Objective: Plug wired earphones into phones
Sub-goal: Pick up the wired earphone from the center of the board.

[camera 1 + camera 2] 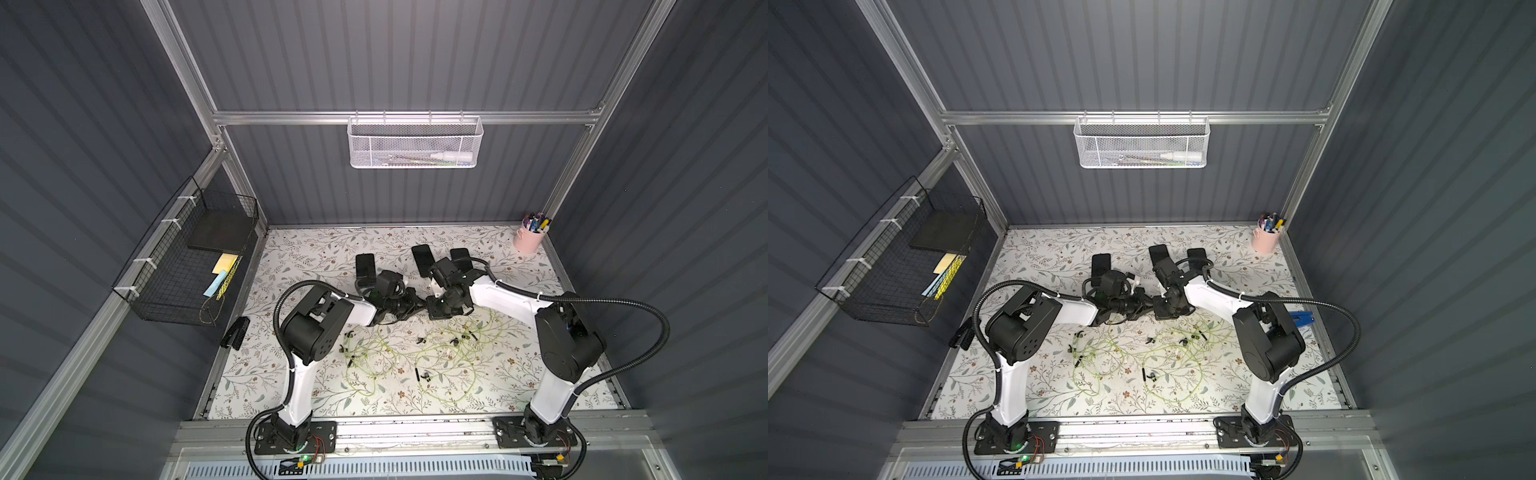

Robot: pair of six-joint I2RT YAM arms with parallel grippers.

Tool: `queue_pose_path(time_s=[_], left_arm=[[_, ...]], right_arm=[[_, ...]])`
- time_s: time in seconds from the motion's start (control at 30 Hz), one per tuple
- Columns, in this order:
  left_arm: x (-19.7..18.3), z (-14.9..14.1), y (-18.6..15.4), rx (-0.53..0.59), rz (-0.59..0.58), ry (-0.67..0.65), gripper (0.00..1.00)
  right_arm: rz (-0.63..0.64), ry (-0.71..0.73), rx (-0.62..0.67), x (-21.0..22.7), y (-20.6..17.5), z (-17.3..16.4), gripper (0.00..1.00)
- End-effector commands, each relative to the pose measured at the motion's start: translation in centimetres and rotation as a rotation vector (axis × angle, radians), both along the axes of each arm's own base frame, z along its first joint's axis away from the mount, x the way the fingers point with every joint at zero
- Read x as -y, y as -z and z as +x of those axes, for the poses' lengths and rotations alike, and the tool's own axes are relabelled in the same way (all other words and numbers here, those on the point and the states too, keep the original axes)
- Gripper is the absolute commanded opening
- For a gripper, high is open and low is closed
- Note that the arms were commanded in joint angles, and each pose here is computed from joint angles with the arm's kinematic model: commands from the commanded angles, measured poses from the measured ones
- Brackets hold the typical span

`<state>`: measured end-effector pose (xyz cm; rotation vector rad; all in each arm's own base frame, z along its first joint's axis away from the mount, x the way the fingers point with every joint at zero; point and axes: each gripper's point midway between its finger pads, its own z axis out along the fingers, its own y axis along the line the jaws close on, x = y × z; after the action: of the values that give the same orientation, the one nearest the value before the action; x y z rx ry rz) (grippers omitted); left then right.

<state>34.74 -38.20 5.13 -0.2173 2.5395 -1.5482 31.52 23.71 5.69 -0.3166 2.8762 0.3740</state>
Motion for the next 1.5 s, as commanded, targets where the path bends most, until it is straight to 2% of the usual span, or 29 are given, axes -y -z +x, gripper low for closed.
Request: queue_pose_path(time_s=[0.0,0.03,0.1,0.17,0.23,0.33,0.5,0.63,0.8,1.07,1.2,1.47], left_arm=[[0.2,-0.7,0.8,-0.010,0.001,0.027,0.00],[0.3,-0.8,0.8,-0.009,-0.001,0.030,0.00],[0.5,-0.9,0.5,-0.004,-0.019,0.042,0.00],[0.7,-0.8,0.0,0.005,-0.045,0.051,0.00],[1.1,-0.9,-0.6,0.016,-0.082,0.065,0.00],[1.7,-0.8,-1.9,0.030,-0.151,0.085,0.00],[2.4,-0.3,-4.7,0.037,-0.307,0.105,0.00],[3.0,0.1,-6.6,0.034,-0.409,0.110,0.00],[3.1,0.3,-8.3,0.028,-0.490,0.100,0.00],[3.1,0.7,-9.0,0.022,-0.517,0.082,0.00],[3.3,0.8,-8.8,0.021,-0.510,0.077,0.00],[3.2,0.9,-8.7,0.018,-0.509,0.063,0.00]], right_arm=[[-0.022,-0.001,-0.012,0.3,0.5,-0.4,0.00],[-0.018,-0.001,-0.012,0.3,0.4,-0.4,0.11],[0.027,0.002,-0.037,0.3,0.0,-0.6,0.41],[0.091,0.025,-0.066,0.6,-0.3,-0.5,0.53],[0.210,0.047,-0.106,0.5,-1.0,-0.7,0.56],[0.429,0.118,-0.122,0.7,-2.7,0.2,0.55],[0.782,0.211,-0.109,1.6,-6.2,2.2,0.44],[0.935,0.243,-0.090,2.5,-7.8,3.6,0.36],[0.991,0.273,-0.079,3.8,-8.0,4.3,0.32],[0.980,0.299,-0.095,5.0,-6.8,3.8,0.33],[1.019,0.292,-0.100,4.5,-7.0,4.1,0.25],[1.052,0.285,-0.105,3.9,-7.0,4.6,0.23]])
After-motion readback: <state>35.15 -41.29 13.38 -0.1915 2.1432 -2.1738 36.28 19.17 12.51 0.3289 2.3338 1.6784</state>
